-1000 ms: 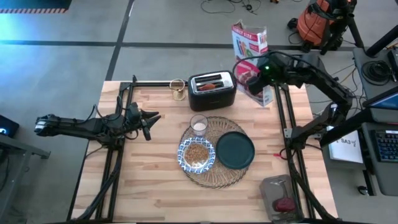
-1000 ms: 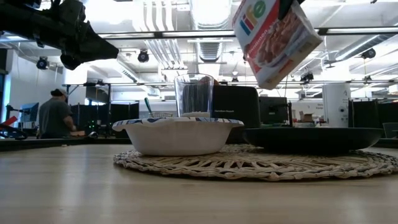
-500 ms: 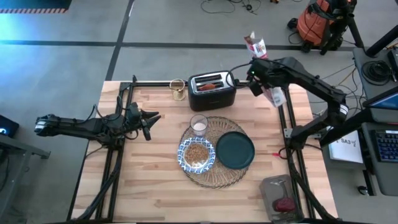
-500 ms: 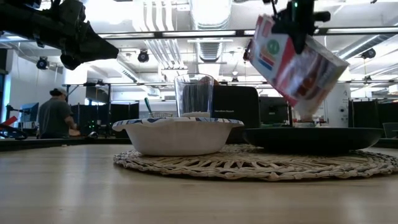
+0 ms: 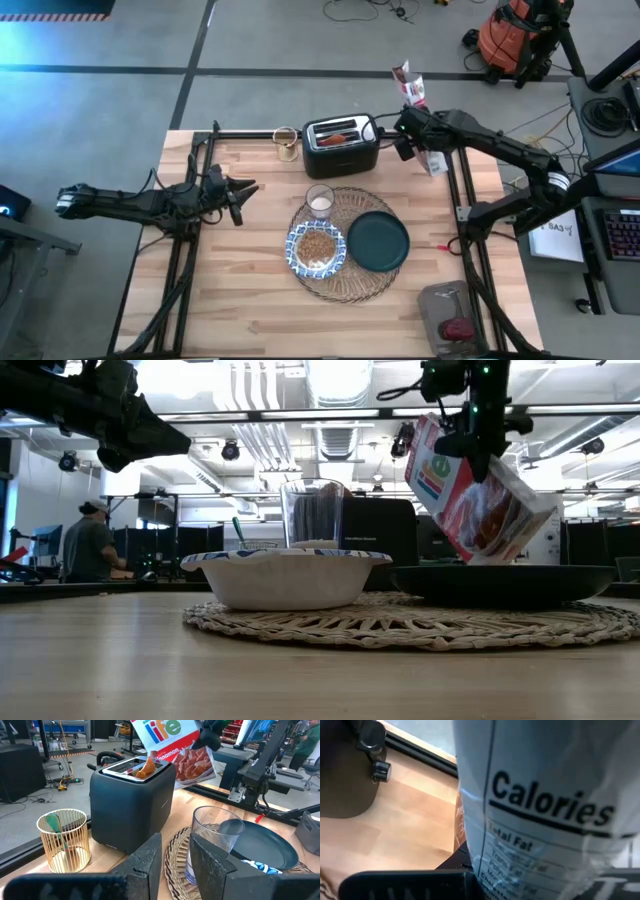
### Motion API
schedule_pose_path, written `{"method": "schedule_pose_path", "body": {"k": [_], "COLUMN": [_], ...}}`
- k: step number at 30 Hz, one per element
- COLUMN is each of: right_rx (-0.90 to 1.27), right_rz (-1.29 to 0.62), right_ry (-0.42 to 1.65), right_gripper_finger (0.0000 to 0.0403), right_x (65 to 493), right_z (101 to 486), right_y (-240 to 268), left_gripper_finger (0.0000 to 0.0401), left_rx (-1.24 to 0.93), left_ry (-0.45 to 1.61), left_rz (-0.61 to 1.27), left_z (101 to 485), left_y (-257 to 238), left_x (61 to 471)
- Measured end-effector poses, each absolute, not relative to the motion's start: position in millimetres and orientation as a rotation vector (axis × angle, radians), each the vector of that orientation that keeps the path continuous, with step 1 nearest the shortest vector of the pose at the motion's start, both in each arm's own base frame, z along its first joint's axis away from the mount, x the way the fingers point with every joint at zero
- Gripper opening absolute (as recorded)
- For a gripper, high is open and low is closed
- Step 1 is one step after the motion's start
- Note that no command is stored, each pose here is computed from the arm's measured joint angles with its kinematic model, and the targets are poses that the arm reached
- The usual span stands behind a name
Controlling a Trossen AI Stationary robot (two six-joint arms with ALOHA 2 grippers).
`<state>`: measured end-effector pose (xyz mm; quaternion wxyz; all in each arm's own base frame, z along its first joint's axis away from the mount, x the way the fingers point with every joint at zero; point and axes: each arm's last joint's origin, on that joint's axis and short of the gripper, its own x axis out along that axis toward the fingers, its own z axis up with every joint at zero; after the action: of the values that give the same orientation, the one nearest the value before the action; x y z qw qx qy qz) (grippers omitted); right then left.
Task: Arrange a breakfast setting
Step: Pour the cereal into the white and blue bowl
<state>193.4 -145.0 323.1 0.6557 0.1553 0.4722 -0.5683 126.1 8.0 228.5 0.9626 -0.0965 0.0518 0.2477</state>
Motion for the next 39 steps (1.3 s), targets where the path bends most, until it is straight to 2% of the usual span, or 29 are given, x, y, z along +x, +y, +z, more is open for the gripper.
{"method": "schedule_pose_path", "body": {"k": [6,18,30,39], "right_rx": [0.372,0.418,0.457,0.498], "right_rz": [-1.389,-1.649,-1.703,-1.684], "right_ry": [0.921,0.752,0.661,0.673], "right_gripper_finger": [0.0043,0.0043,0.0044,0.0068], "right_x": [184,155,148,148], "right_z": [301,250,231,230], "right_y": [-141,-124,-120,-119], "left_gripper_finger": [0.0083,0.0083,0.0083,0.0083], "left_rx": [-0.195,-0.195,-0.183,-0.182], "left_ry": [0.105,0.105,0.123,0.124], "left_rz": [0.502,0.502,0.503,0.504], "left_z": [228,228,227,227], "left_y": [8,8,8,8], "left_x": [126,126,128,128]}}
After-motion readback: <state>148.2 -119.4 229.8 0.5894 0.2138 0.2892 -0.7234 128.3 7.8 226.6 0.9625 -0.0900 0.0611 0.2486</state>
